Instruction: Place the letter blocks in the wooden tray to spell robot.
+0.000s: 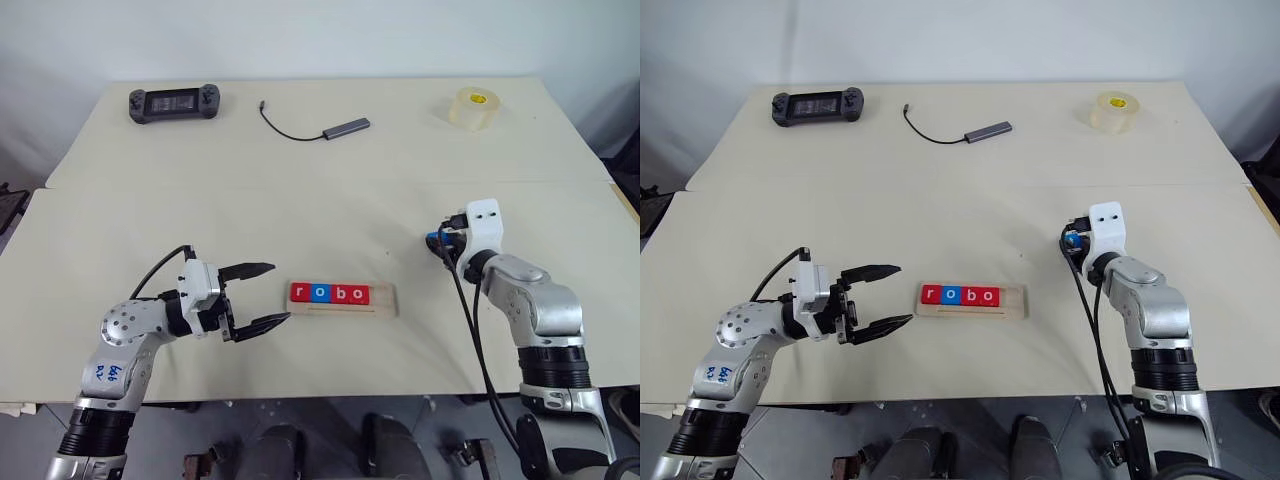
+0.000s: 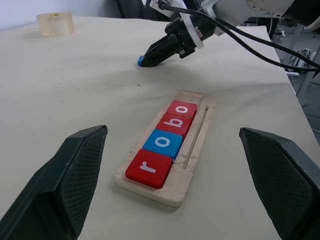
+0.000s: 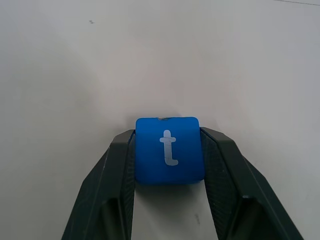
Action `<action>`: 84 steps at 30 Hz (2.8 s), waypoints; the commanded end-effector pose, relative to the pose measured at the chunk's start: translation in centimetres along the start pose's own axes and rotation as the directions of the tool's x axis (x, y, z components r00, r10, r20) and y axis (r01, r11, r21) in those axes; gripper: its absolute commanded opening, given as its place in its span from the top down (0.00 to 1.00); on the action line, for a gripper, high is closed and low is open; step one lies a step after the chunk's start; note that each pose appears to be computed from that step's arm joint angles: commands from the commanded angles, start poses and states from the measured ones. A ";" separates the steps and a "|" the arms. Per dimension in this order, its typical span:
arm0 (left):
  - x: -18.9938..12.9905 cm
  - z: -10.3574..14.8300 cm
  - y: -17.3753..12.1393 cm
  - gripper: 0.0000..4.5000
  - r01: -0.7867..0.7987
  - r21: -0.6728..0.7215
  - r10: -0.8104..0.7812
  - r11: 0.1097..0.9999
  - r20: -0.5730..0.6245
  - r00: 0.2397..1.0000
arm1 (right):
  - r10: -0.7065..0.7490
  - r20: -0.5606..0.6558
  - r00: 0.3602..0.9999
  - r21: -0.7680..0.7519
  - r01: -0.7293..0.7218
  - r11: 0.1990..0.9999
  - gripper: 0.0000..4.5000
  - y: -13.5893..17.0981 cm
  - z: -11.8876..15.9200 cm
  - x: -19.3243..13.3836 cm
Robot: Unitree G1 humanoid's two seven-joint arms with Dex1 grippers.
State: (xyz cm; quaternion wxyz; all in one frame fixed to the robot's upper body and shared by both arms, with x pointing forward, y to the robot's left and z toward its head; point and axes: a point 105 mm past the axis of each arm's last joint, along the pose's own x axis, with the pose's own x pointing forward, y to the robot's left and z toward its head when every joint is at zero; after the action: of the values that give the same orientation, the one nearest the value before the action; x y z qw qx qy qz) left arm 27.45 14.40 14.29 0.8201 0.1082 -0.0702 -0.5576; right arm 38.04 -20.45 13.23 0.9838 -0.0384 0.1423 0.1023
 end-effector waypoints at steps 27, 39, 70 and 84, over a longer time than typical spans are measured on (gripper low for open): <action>0.9 0.8 0.0 0.00 0.142 -0.018 -0.142 0.990 0.033 0.989 | 0.214 -0.029 0.976 -0.029 -0.215 0.976 0.24 4.3 -1.6 -10.6; 0.3 1.0 -0.4 0.00 0.171 -0.005 -0.171 0.985 0.016 0.985 | 0.596 -0.326 0.734 -0.520 -0.666 0.535 0.24 1.1 -1.7 -10.2; 0.5 1.1 -1.1 0.00 0.115 0.010 -0.115 0.993 0.017 0.993 | 0.761 -0.391 0.518 -0.507 -0.811 0.292 0.68 7.3 2.3 -5.6; 0.2 1.1 -1.2 0.00 0.082 0.020 -0.083 0.996 0.023 0.996 | 0.766 -0.438 0.470 -0.441 -0.855 0.273 0.30 8.7 0.6 -4.7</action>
State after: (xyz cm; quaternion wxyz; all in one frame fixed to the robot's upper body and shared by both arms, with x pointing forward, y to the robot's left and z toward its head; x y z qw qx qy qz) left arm 26.53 13.65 14.43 0.7960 0.1013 -0.0660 -0.5931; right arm 32.05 -13.24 13.53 0.7094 -0.2752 0.1864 0.6215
